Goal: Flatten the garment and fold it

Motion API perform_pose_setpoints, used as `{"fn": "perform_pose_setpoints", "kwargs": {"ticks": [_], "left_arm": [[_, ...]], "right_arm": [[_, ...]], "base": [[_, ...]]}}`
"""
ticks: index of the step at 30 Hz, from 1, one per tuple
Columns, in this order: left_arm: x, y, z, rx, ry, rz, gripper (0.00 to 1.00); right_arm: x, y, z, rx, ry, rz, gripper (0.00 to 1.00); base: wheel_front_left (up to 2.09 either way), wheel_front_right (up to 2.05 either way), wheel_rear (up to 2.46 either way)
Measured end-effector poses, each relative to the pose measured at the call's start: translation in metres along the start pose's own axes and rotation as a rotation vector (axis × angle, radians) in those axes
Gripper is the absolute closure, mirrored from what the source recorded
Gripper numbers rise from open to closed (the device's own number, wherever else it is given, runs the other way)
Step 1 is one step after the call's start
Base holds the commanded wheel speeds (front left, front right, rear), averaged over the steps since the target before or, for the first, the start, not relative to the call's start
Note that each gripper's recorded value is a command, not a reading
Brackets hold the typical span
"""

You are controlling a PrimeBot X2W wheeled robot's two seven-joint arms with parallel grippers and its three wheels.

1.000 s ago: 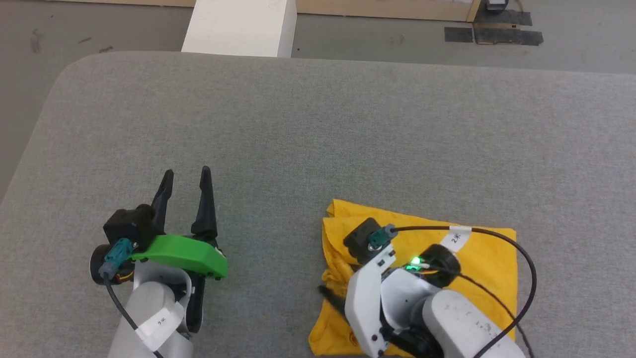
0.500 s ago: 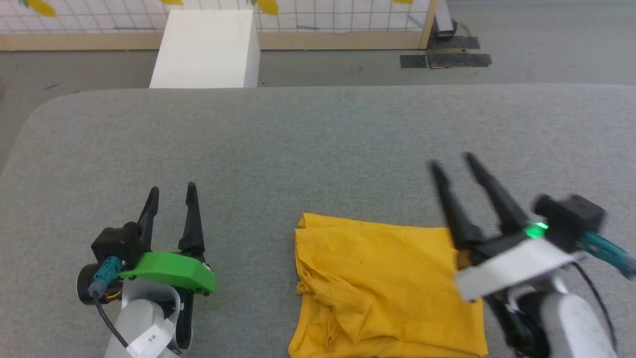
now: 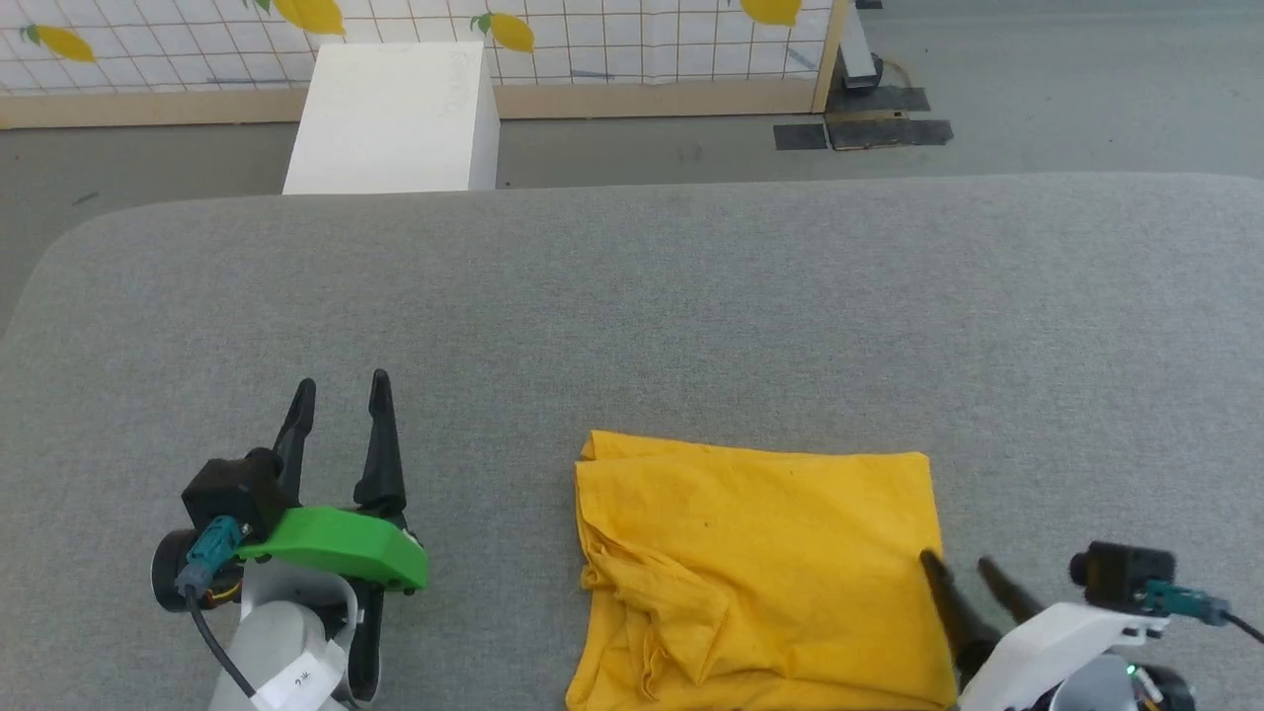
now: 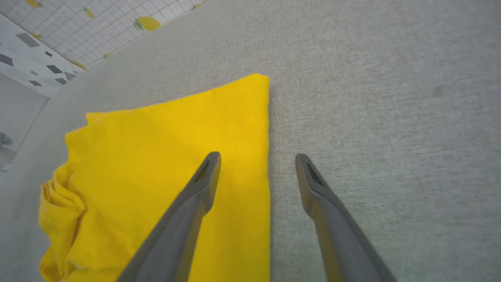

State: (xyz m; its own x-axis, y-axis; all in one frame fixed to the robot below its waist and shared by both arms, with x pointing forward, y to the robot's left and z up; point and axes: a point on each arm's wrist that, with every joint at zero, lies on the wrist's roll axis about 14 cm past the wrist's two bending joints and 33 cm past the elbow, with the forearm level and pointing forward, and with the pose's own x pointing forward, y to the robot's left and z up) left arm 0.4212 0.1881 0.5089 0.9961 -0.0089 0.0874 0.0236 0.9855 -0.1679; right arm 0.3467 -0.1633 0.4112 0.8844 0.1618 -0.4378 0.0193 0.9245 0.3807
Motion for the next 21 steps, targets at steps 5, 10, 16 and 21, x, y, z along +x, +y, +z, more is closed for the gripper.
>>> {"fn": "perform_pose_setpoints", "kwargs": {"ticks": [5, 10, 16, 21], "left_arm": [[-0.002, 0.003, -0.001, 0.002, 0.003, 0.006, 0.0], [-0.005, 0.005, -0.001, 0.004, 0.006, 0.013, 0.0], [-0.009, 0.007, -0.001, 0.004, 0.007, 0.018, 0.0], [-0.008, 0.004, -0.003, 0.002, 0.011, 0.011, 0.0]], "right_arm": [[0.004, -0.004, -0.033, 0.043, 0.151, -0.01, 0.0], [0.011, 0.005, -0.038, 0.056, 0.208, 0.02, 0.0], [0.011, 0.008, -0.042, 0.011, 0.266, 0.026, 1.0], [0.012, 0.014, -0.033, -0.124, 0.268, 0.026, 1.0]], "base": [[0.0, 0.0, 0.0], [0.0, 0.0, 0.0], [0.0, 0.0, 0.0], [0.0, 0.0, 0.0]]}}
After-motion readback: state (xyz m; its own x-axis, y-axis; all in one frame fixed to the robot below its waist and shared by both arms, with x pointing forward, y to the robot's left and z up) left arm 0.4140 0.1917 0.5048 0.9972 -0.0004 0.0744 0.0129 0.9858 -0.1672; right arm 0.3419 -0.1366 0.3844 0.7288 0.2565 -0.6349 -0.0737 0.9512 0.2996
